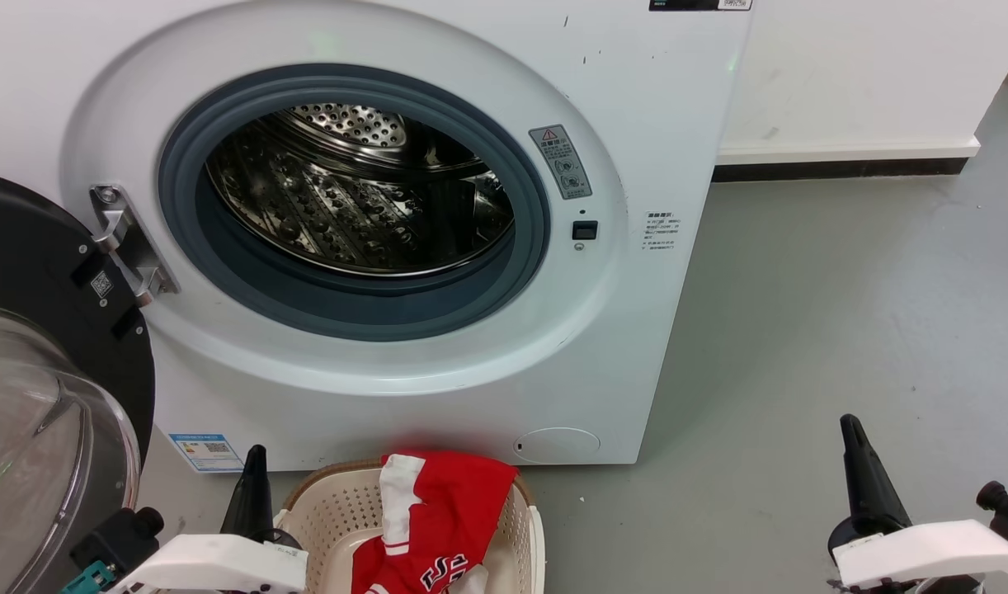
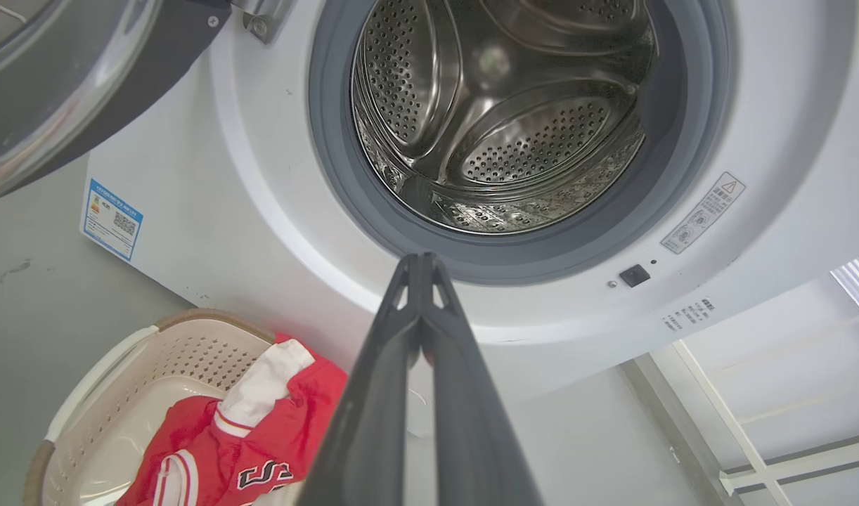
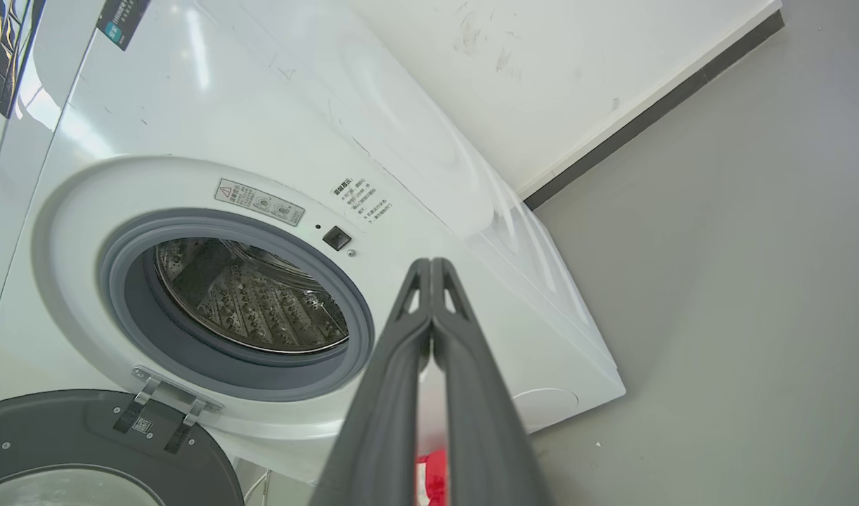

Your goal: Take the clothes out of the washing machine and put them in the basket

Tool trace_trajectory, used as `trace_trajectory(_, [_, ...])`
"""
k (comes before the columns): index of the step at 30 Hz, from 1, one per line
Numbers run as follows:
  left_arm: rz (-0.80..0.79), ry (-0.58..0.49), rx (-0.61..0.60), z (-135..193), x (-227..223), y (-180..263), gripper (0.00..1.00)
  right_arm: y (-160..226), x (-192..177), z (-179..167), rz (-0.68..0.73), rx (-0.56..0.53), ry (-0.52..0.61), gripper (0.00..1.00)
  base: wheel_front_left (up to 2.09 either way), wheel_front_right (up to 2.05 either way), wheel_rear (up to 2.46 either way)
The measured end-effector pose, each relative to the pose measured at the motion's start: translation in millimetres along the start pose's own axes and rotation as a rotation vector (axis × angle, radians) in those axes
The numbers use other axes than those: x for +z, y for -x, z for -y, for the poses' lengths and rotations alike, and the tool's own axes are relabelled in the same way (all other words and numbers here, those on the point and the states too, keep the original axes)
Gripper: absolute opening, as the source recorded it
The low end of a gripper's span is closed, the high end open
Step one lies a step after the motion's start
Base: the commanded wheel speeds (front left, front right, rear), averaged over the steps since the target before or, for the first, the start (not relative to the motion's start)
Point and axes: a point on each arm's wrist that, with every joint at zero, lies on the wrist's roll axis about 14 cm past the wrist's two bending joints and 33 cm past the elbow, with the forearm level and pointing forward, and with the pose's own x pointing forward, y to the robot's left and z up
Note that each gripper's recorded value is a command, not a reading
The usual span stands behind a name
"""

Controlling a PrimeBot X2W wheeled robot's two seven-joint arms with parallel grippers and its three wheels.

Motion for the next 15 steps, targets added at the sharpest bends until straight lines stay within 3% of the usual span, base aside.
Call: trace_trajectory(15, [-0.022, 0.197, 0.0, 0.5, -0.3, -4.8, 0.0, -8.4, 2.1, 1.5, -0.007, -0.015, -0.19, 0.0, 0.0, 0.0, 0.0])
